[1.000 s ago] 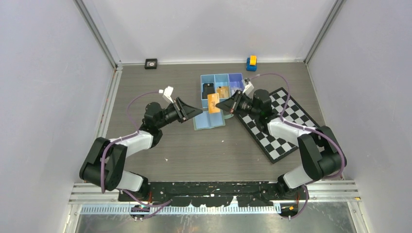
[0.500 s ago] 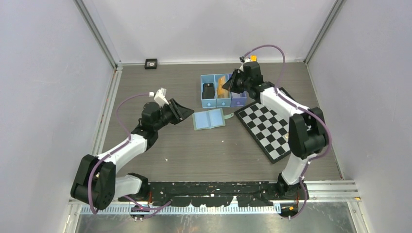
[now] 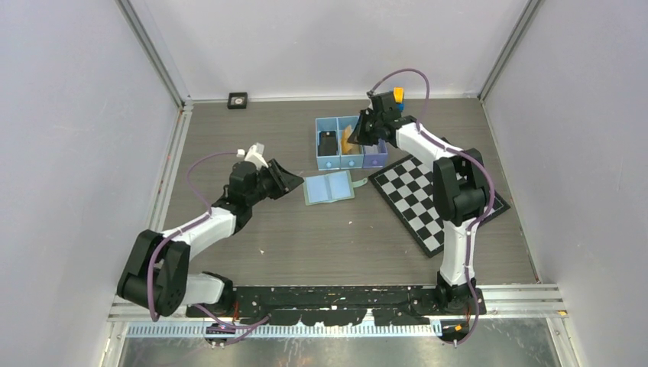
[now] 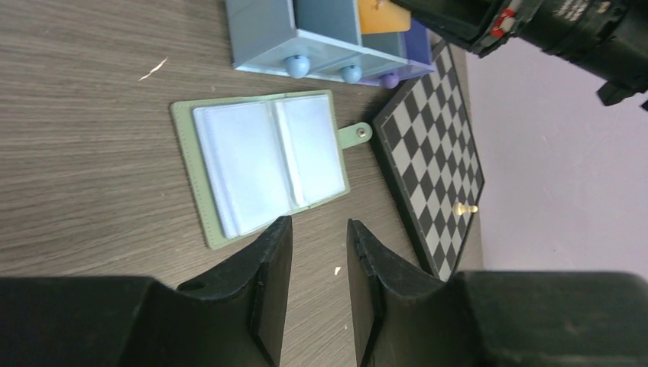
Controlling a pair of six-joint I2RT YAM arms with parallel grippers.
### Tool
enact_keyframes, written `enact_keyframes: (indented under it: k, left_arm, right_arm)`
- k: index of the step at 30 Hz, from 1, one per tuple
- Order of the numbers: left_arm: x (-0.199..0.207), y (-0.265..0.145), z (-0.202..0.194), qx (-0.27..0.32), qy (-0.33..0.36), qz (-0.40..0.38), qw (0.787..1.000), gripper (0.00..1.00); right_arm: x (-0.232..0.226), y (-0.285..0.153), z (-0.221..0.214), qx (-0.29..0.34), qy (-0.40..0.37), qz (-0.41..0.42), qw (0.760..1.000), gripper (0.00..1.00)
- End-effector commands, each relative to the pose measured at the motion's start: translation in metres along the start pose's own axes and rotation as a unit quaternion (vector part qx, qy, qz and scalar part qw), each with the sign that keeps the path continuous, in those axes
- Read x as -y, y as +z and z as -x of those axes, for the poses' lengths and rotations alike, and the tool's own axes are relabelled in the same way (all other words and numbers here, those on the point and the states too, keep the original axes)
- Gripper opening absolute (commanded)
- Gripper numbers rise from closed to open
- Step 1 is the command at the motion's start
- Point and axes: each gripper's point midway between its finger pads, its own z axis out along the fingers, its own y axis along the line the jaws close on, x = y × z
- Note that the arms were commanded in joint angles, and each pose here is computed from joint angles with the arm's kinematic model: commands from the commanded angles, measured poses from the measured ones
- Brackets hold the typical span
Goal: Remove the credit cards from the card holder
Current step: Place the credit card in the storage box, then close the card holder at the center of the board.
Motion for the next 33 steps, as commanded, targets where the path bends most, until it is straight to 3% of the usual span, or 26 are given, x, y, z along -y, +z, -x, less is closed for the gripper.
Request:
enact_keyframes:
  k: [1,3,4,9,13,17,25,33]
  left_arm:
    - [-0.011,0.008,0.003,0.004,0.003,0.022,1.000,0.34]
    - [-0.015,0.011,0.000,-0.006,0.002,0.033,0.999,0.35]
    - [-0.017,0.011,0.000,-0.009,0.002,0.038,0.999,0.35]
    - [-0.028,0.012,0.002,-0.011,0.021,0.068,0.997,0.44]
    - [-0.037,0.017,-0.002,-0.029,0.026,0.087,0.995,0.49]
    - [-0.040,0.027,-0.014,-0.071,0.015,0.086,0.994,0.50]
    - [-0.048,0.040,-0.034,-0.129,-0.007,0.091,0.987,0.53]
    - [-0.054,0.049,-0.047,-0.166,-0.023,0.089,0.982,0.54]
  right_arm:
    - [-0.015,0.002,0.013,-0.002,0.011,0.037,0.999,0.07]
    - [-0.007,0.003,0.013,-0.001,0.022,0.021,1.000,0.26]
    - [-0.003,0.000,0.015,0.005,0.023,0.011,1.000,0.30]
    - [0.000,-0.030,0.025,0.039,0.017,-0.015,0.999,0.41]
    - [-0.008,-0.047,0.006,0.030,0.019,-0.009,0.999,0.47]
    - [-0.013,-0.054,-0.024,0.032,0.040,-0.006,0.999,0.64]
    - [-0.013,-0.054,-0.084,0.004,0.022,-0.004,1.000,0.69]
    - [0.010,-0.036,-0.104,-0.023,0.022,-0.046,0.998,0.79]
